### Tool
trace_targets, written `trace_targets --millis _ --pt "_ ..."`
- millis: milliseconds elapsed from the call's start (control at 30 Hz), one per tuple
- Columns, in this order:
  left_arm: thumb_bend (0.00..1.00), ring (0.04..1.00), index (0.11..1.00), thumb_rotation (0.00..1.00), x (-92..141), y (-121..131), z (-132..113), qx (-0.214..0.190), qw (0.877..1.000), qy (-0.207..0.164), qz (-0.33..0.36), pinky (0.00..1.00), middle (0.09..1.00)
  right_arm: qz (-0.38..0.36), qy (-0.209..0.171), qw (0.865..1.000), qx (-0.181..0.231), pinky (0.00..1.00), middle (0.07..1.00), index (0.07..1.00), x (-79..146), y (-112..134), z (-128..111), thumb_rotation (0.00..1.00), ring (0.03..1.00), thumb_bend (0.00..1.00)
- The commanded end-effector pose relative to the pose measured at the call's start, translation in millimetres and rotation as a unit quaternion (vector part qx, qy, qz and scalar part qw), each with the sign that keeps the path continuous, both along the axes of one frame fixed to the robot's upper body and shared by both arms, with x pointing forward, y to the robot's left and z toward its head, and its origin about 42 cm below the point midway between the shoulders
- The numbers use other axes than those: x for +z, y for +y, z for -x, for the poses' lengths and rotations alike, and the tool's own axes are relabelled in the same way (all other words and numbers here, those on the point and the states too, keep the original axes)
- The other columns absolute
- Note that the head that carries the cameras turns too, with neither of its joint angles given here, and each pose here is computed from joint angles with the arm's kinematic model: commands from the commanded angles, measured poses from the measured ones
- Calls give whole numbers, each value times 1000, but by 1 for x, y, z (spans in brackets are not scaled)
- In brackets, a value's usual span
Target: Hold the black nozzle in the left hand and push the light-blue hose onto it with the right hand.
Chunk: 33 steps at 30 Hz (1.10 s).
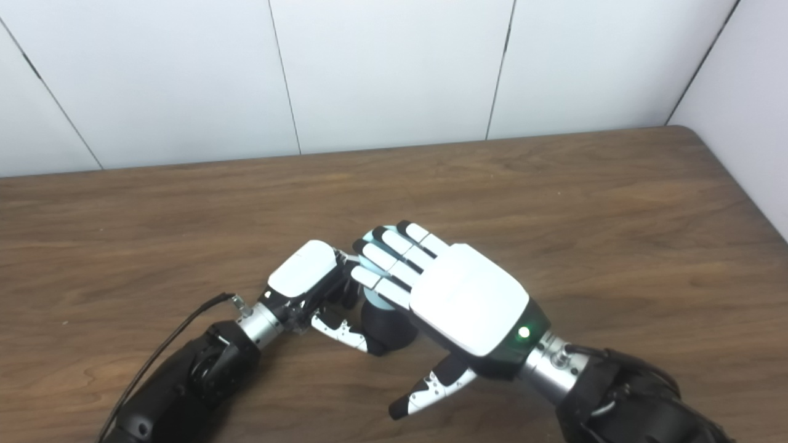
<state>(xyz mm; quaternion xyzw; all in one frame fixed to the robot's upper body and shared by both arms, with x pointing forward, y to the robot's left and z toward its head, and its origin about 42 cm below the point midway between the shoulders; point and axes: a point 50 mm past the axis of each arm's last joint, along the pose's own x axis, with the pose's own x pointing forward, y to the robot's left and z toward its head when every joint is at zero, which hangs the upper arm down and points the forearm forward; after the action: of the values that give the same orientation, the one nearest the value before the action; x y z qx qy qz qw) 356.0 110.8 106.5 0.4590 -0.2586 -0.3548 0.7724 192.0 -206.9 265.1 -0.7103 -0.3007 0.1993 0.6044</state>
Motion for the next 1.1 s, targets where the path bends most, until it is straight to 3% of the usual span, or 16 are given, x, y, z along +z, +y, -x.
trace_targets --millis 0,333,833,967,1067 --pt "518 153 487 39 -117 28 96 19 974 197 -105 101 227 44 109 993 -3 877 958 913 -30 -3 8 814 965 812" --pt "518 152 487 40 -117 29 96 22 974 197 -109 99 225 35 147 988 -11 897 987 928 -39 -2 11 848 988 825" --pt "517 169 487 39 -116 31 98 25 972 206 -107 114 247 35 154 987 -17 872 991 946 -55 3 17 894 978 778" --pt "517 179 487 40 -117 31 97 25 972 204 -110 122 259 24 133 991 -11 892 991 955 -52 3 14 876 987 785" --pt "517 179 487 40 -120 30 94 25 972 205 -114 121 257 -34 78 996 7 935 997 961 -41 4 7 805 999 796"
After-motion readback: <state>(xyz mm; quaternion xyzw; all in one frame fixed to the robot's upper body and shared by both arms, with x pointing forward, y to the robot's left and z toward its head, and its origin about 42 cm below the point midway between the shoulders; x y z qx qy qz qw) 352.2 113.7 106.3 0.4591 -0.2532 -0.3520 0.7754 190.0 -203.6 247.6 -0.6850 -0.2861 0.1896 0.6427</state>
